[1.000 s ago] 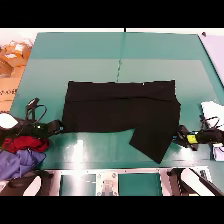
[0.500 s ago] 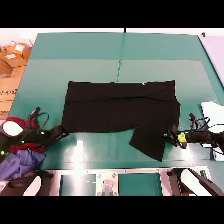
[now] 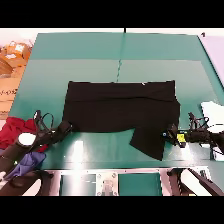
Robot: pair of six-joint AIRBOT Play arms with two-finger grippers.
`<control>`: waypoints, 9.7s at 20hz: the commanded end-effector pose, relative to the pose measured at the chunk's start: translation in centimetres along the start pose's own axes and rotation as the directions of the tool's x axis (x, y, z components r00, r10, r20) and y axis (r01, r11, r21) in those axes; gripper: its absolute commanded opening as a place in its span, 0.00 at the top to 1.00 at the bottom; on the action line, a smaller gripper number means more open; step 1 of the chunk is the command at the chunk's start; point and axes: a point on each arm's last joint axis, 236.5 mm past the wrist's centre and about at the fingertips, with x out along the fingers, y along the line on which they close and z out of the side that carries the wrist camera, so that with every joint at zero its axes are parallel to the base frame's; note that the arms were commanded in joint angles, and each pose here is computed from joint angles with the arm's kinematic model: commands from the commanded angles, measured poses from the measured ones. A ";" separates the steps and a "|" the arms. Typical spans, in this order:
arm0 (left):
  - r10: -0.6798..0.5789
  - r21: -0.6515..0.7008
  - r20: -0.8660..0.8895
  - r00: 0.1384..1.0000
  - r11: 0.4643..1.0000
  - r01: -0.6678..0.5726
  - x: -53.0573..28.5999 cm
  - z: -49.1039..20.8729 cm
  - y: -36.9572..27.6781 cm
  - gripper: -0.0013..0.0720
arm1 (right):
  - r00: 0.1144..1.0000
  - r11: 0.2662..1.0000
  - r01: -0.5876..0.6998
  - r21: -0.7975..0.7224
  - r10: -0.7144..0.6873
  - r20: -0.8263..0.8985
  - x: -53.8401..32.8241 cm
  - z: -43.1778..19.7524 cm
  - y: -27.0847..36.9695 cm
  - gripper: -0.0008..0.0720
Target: Fold the shirts.
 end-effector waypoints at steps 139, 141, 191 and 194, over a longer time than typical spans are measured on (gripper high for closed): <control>0.549 0.752 0.017 0.836 0.544 -0.373 -7.0 26.2 -13.8 0.95 | 0.995 0.849 -0.056 -0.526 0.001 -0.104 4.9 8.9 22.4 0.32; 0.550 0.752 0.014 0.835 0.545 -0.371 -7.0 26.1 -13.7 0.95 | 0.983 0.843 -0.135 -0.521 0.048 -0.178 7.4 6.8 22.8 0.32; 0.557 0.769 -0.125 0.821 0.577 -0.275 -5.3 22.9 -12.4 0.95 | 0.730 0.725 -0.306 -0.617 0.595 0.336 -31.7 19.5 33.0 0.96; 0.542 0.768 -0.139 0.829 0.587 -0.255 -5.1 22.6 -12.8 0.95 | 0.679 0.847 -0.219 -0.484 0.488 0.548 -36.3 25.4 24.3 0.96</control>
